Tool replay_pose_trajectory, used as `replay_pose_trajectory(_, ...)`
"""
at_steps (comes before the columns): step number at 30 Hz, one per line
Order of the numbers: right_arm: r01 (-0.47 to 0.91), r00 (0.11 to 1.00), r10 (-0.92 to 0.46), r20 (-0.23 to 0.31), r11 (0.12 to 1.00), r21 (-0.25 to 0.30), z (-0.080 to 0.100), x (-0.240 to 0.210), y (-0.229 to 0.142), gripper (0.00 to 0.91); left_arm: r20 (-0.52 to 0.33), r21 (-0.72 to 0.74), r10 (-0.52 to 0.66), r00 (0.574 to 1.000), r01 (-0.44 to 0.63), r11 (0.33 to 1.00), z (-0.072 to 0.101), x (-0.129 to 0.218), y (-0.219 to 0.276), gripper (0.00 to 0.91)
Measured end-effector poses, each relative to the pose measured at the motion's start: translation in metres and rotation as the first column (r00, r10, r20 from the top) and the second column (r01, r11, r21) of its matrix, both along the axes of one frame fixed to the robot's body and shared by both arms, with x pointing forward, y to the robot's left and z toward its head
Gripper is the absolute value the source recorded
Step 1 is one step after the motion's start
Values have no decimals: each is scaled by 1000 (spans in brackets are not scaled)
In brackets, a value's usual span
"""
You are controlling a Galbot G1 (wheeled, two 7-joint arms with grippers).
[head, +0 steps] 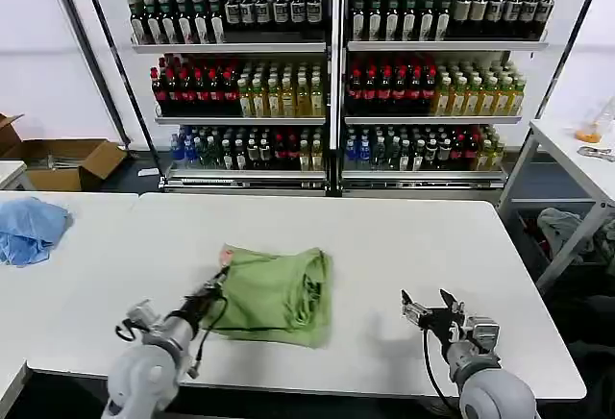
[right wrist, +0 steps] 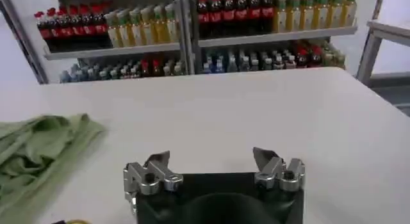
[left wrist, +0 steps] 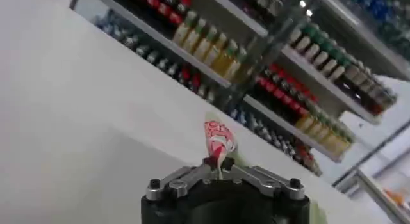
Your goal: Fold and organize the clothes.
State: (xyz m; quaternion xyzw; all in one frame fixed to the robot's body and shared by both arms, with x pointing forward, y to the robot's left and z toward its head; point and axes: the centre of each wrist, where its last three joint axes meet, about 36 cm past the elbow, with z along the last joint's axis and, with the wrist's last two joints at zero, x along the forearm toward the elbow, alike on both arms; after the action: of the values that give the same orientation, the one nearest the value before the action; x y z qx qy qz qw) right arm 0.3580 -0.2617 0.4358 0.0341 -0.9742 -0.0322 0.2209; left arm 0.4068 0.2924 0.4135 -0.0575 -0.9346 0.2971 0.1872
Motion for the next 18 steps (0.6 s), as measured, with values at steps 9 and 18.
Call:
replay_pose_trajectory(9,-16,1000,16,5,1000,7,0,5,5,907,78,60,83,994,-87,994,48,3,69,20)
replay_pose_trajectory(18,-25,1000,25,7,1000,5,0,6,6,907,133,95,43,990,-56,994,92,-1,80,30)
